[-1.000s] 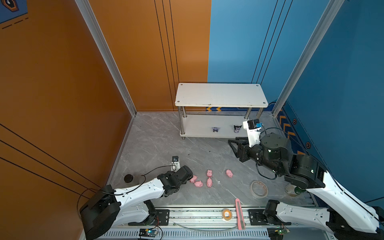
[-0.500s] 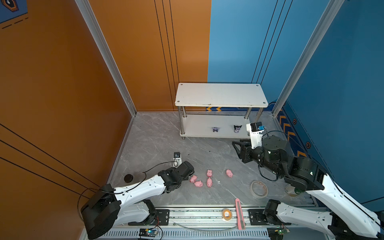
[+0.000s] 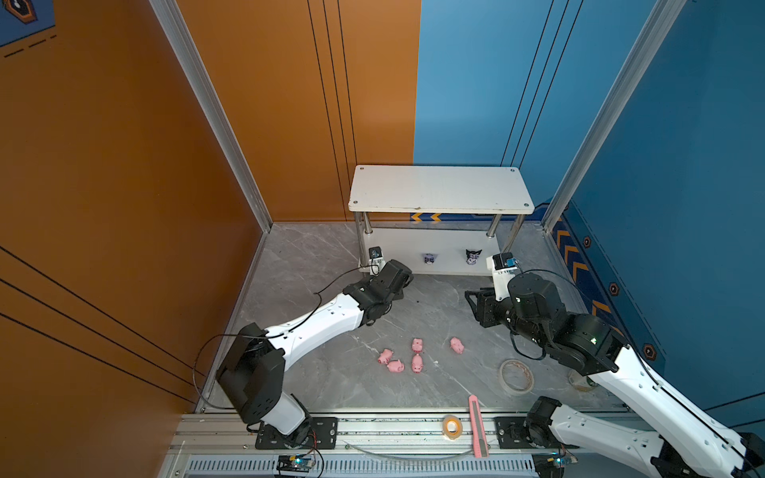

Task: Place and organize the plastic toys onto the shelf
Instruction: 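Carry the black Kuromi with the left gripper onto the lower shelf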

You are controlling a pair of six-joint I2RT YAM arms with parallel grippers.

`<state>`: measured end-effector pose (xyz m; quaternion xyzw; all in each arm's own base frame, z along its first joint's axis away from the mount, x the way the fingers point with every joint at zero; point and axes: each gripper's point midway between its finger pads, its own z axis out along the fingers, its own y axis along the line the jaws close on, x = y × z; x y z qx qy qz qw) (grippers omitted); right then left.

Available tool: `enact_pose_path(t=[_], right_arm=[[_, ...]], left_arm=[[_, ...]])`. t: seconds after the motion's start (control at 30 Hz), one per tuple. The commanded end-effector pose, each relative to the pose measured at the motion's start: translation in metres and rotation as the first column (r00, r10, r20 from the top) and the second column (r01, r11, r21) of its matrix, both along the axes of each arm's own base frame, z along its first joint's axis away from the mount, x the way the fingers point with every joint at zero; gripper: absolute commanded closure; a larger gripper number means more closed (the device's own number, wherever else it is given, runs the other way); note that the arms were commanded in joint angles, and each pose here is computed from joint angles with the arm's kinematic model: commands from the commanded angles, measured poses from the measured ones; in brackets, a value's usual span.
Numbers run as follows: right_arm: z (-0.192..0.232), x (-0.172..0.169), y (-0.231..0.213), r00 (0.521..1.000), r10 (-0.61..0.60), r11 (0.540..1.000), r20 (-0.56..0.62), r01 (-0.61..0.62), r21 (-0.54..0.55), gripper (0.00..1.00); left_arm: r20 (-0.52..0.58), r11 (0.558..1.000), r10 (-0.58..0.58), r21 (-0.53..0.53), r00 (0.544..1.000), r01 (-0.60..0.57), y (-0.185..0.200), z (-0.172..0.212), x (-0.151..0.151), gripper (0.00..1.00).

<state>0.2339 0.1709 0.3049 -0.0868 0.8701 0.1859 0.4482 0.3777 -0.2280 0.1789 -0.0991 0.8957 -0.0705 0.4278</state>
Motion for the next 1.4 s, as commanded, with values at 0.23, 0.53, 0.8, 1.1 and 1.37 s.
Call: enact_pose_path(t=[0.23, 0.53, 0.8, 1.1, 1.37], right_arm=[[0.005, -0.014, -0.014, 0.988, 0.055, 0.997, 0.144, -0.063, 0.048, 0.71], [-0.018, -0.012, -0.019, 0.992, 0.057, 0.998, 0.115, -0.056, -0.015, 0.72], [-0.021, -0.007, -0.027, 0.992, 0.044, 0.998, 0.118, -0.040, -0.040, 0.72], [-0.025, -0.004, -0.027, 0.993, 0.050, 0.998, 0.103, -0.047, -0.034, 0.72], [-0.029, 0.000, -0.026, 0.995, 0.051, 0.998, 0.086, -0.048, -0.028, 0.72]], left_arm=[[-0.004, 0.999, -0.043, 0.003, 0.999, 0.043, -0.034, -0.005, 0.075, 0.70], [-0.006, 0.999, -0.033, 0.023, 0.999, 0.033, -0.046, -0.020, 0.112, 0.69], [-0.032, 0.999, 0.011, 0.041, 0.999, -0.009, -0.035, -0.041, 0.126, 0.69], [-0.028, 0.998, 0.048, 0.048, 0.998, -0.047, -0.018, -0.044, 0.135, 0.68], [-0.041, 0.997, 0.070, 0.041, 0.997, -0.068, -0.009, -0.050, 0.138, 0.64]])
